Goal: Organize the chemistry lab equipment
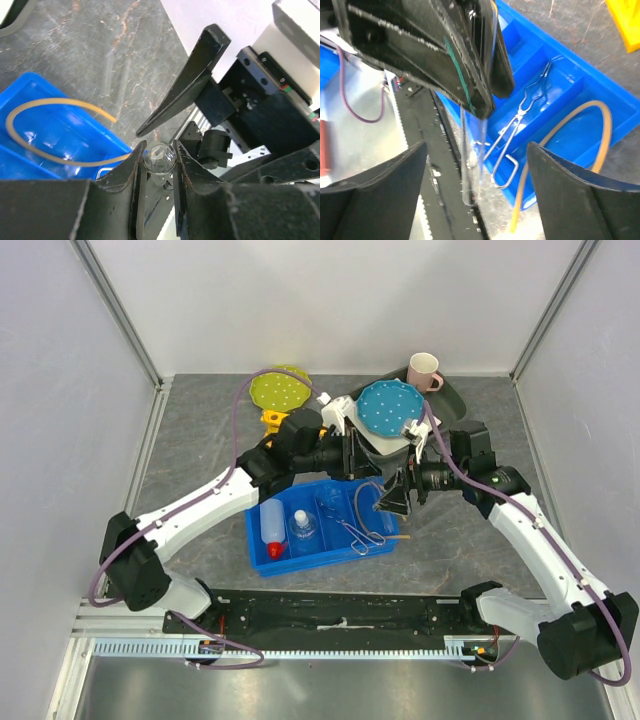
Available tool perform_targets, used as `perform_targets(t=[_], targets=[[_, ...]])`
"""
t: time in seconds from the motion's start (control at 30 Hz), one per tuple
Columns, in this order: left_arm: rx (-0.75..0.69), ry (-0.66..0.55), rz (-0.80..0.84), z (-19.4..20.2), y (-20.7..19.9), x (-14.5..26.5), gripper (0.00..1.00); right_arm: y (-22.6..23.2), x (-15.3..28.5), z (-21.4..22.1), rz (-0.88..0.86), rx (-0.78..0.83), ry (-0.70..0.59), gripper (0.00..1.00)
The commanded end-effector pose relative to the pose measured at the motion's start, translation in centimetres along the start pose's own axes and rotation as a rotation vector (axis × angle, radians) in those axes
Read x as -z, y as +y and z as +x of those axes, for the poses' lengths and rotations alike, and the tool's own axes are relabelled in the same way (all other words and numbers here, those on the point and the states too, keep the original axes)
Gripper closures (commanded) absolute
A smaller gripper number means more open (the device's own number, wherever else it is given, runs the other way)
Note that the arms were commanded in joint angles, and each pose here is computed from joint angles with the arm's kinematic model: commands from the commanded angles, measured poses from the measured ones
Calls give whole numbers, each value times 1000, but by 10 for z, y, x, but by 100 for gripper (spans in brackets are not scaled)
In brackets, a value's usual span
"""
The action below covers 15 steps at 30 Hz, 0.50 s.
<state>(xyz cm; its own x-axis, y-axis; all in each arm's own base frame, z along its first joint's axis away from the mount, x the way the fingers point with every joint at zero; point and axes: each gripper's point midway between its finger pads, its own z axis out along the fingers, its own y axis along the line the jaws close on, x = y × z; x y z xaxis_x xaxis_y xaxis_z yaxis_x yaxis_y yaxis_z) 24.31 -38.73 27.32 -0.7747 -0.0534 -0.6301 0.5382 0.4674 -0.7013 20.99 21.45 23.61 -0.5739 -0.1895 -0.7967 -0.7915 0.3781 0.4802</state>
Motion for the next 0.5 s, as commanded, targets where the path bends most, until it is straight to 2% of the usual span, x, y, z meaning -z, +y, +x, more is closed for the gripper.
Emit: perform_targets(t=[0.0, 0.03, 0.23, 0.27, 0.47], targets=[[-66, -104, -44, -22, 5, 31, 88, 13, 15, -17, -7, 236, -16, 2], [-59, -114, -58, -25, 11, 36, 88, 10, 18, -18, 7, 305, -10, 2], [-91, -273, -193, -81, 50, 92, 88, -22, 40, -34, 193, 357, 2, 2], [-86, -301, -246, -92, 67, 105, 88, -30, 42, -34, 215, 361, 3, 2], [-291, -450, -527, -146, 118, 156, 88, -64, 43, -21, 261, 314, 1, 2]])
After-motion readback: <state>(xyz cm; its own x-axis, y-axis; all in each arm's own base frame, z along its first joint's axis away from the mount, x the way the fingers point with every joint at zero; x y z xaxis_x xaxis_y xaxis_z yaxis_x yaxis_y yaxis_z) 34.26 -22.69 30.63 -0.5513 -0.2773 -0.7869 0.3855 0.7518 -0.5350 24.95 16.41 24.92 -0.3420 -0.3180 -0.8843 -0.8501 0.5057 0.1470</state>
